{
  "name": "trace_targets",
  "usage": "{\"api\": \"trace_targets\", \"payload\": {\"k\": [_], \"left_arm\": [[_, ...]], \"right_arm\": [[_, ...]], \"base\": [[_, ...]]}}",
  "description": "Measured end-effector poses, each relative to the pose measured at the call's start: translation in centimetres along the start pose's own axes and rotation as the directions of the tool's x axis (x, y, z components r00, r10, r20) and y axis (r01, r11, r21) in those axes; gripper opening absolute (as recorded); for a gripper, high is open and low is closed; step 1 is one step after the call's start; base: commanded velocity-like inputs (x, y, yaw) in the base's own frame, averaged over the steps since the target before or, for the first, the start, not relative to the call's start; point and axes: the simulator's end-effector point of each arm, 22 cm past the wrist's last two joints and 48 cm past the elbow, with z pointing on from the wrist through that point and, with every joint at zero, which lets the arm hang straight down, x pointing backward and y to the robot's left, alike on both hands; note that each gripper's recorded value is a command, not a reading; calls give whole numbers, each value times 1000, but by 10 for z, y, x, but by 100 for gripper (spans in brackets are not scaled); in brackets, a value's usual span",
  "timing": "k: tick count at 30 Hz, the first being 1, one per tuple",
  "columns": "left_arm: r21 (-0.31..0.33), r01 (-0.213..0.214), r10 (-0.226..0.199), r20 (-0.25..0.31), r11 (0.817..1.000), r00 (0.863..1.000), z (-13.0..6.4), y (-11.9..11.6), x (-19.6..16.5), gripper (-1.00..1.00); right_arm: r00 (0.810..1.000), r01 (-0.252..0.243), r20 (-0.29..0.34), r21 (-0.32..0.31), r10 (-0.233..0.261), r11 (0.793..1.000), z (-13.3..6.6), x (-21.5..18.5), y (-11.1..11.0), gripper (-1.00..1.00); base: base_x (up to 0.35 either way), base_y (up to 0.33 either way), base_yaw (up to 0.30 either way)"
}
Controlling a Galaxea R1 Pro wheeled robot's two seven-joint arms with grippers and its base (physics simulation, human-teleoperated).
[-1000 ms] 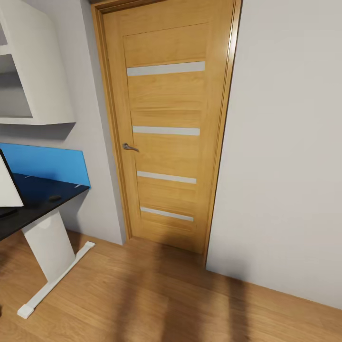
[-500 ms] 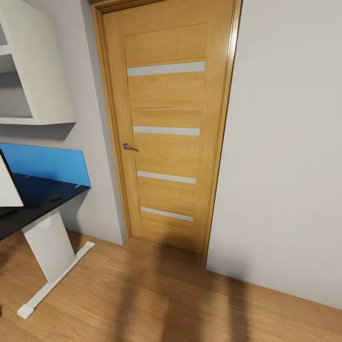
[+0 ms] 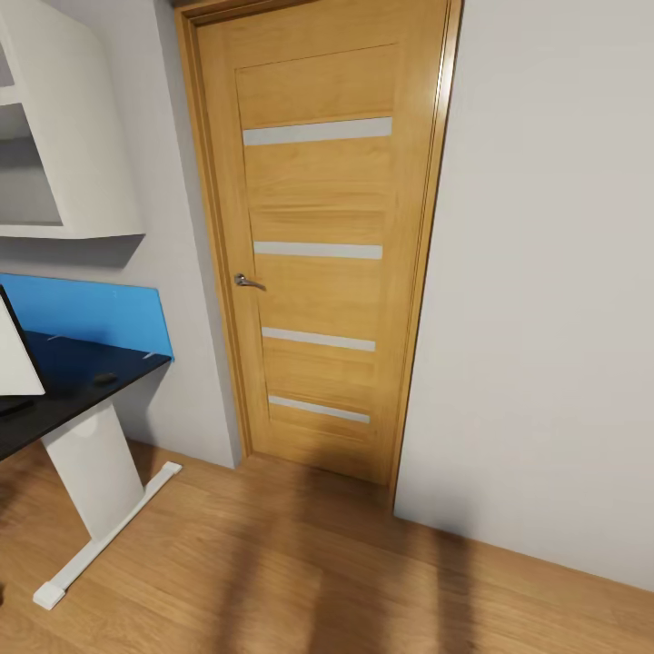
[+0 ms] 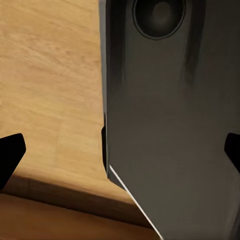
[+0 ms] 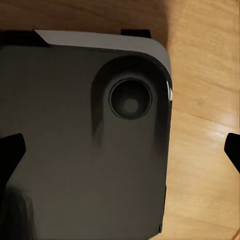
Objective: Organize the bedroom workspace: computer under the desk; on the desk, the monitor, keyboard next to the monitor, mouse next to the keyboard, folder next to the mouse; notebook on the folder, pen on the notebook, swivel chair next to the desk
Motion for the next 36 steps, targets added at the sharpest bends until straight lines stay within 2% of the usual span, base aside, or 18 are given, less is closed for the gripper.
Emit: {"api": "trace_targets", "payload": {"k": [5, 15, 21, 28, 30, 33, 34, 35, 36], "left_arm": [[-2, -2, 2, 0, 1000, 1000, 0, 2, 0, 100], [0, -1, 1, 2, 1000, 1000, 0, 0, 0, 100], [2, 4, -4, 22, 1000, 1000, 0, -1, -12, 100], [7, 10, -10, 98, 1000, 995, -2, -3, -52, 100], [11, 25, -26, 129, 1000, 991, -4, -4, -69, 100], [24, 84, -87, 193, 996, 977, -10, -3, -105, 100], [24, 85, -88, 193, 996, 977, -10, -3, -105, 100], [38, 129, -134, 245, 991, 960, -16, -1, -133, 100], [48, 151, -159, 278, 987, 947, -20, -1, -151, 100]], "right_arm": [[1000, -7, 8, 1, 7, 1000, 0, -4, 0, 100], [998, -6, 64, 3, 5, 1000, -1, -39, -1, 100], [988, -5, 157, 7, 4, 1000, -7, -103, -4, 100], [968, -5, 253, 12, 2, 1000, -18, -167, -8, 100], [960, -4, 278, 13, 0, 1000, -22, -183, -7, 100], [946, 0, 324, 9, -3, 1000, -30, -214, -4, 100], [946, 0, 324, 9, -3, 1000, -30, -214, -4, 100], [935, 8, 356, 7, -10, 1000, -37, -235, 0, 100], [929, 15, 371, 8, -17, 1000, -40, -245, 1, 100]], "base": [[0, 0, 20], [0, 0, 258], [0, 0, 279], [0, 0, 280], [0, 0, 280], [0, 0, 280], [0, 0, 280], [0, 0, 279], [0, 0, 279]]}}
